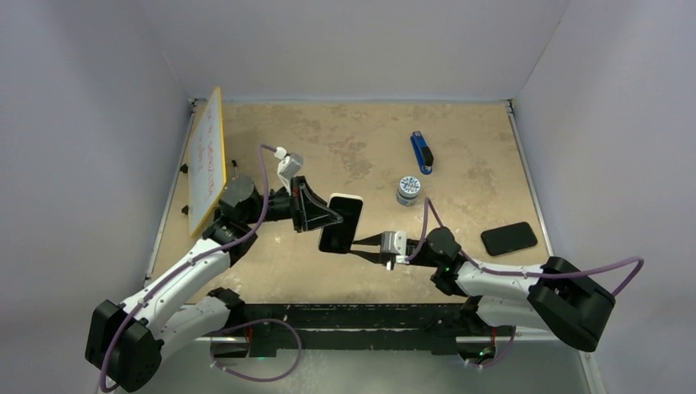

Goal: Take the phone out of the phone case
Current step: Remove the phone case from the phone.

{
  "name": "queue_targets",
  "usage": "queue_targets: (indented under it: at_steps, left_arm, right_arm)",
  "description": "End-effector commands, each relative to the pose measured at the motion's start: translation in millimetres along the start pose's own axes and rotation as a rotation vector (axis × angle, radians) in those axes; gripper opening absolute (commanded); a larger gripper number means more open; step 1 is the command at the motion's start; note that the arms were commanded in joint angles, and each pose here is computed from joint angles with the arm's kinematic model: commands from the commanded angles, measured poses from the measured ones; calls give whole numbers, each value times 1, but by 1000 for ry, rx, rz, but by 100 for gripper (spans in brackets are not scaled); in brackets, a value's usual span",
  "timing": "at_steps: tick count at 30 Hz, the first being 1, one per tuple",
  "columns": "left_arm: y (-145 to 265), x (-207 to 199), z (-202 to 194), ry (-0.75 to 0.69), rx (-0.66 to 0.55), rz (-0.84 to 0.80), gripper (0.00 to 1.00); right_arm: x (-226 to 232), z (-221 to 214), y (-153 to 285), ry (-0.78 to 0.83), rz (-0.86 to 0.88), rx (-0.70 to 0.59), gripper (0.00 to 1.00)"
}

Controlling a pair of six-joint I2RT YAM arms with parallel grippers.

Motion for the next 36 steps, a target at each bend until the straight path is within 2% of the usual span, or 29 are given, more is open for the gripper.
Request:
queue_targets:
  at_steps: [1,9,17,27,32,36]
  left_arm:
    - [-3,-31,-9,72,32,-135,0]
    - [-12,-30,-22,82,36,-146,0]
    - [-9,-20,-29,74,-11,-101,0]
    - [-5,-11,-24,49,-186,-68,0]
    - [0,-14,-24,61,-268,-115,0]
    - [4,-6,-24,90,-350,-76,0]
  right_arm:
    - [-28,12,0,50,-155,-29,0]
    - [-30,29,-2,-66,-185,-128,0]
    - [-55,30,-9,-211,-324,-103,0]
    - [-73,29,-10,-312,-450,-117,0]
    - [-75,33,-10,-358,-473,-179,1]
    - [-77,42,-13,-374,-464,-219,5]
Point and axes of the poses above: each gripper's point midway between its finger pads, its own y axis back along the fingers, its own x axis along the line the jaws close on, z = x × y, the point moved 4 cm from there along y, back along the fingers, and after that the axes turned 3 degrees about y, right-handed, at the moved point
